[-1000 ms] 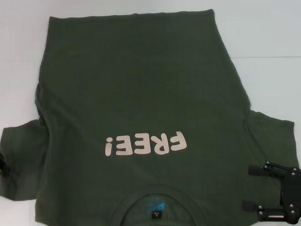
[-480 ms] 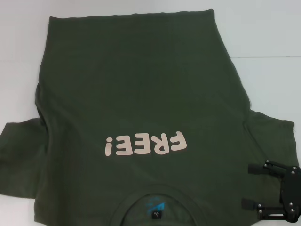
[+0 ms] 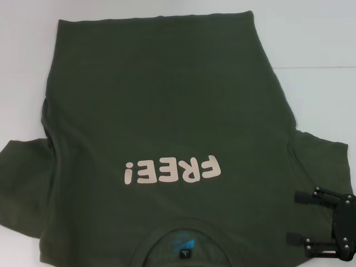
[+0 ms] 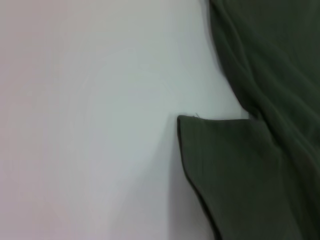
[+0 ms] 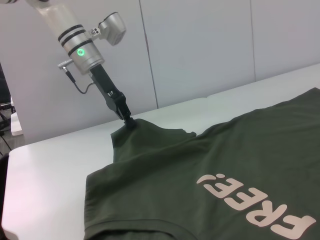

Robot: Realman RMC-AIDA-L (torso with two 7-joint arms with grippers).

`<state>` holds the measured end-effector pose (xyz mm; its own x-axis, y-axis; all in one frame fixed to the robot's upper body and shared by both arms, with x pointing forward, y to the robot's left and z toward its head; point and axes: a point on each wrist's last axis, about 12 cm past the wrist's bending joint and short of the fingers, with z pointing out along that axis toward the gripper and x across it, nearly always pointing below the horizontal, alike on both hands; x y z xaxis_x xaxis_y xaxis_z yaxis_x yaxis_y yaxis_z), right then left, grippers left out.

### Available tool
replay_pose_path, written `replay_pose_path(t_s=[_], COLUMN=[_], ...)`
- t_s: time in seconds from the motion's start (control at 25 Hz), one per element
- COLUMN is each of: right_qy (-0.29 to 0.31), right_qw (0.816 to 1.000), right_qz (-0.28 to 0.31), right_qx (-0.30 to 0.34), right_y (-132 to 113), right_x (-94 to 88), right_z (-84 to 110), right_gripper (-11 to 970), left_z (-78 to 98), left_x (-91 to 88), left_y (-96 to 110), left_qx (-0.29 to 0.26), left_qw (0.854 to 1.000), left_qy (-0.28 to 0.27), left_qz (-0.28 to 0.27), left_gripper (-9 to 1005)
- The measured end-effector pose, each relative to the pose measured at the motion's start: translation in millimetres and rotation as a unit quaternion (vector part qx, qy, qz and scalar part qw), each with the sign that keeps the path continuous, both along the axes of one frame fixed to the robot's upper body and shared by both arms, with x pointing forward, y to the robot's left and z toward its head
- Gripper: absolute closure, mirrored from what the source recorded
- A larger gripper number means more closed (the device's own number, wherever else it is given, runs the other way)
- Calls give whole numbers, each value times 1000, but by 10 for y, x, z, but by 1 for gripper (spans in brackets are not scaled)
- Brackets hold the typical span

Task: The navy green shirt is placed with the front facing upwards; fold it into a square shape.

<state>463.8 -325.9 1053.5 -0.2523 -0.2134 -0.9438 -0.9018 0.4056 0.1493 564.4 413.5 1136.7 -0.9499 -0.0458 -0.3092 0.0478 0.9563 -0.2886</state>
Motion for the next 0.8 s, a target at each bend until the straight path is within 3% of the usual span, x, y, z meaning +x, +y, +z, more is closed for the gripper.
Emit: replay_pose_path(t_s=[0.8], right_qy=[-3], right_qw=[1000], right_qz=[0], right_qx=[0], right_y=[8], right_x=[10], right_z=[2], right_gripper=[18], left_z=[149], left_x=[35], left_y=[14], left_qx=[-13], left_qw=[1000], left_qy=[-21], left_qz=[5], left_gripper=[943])
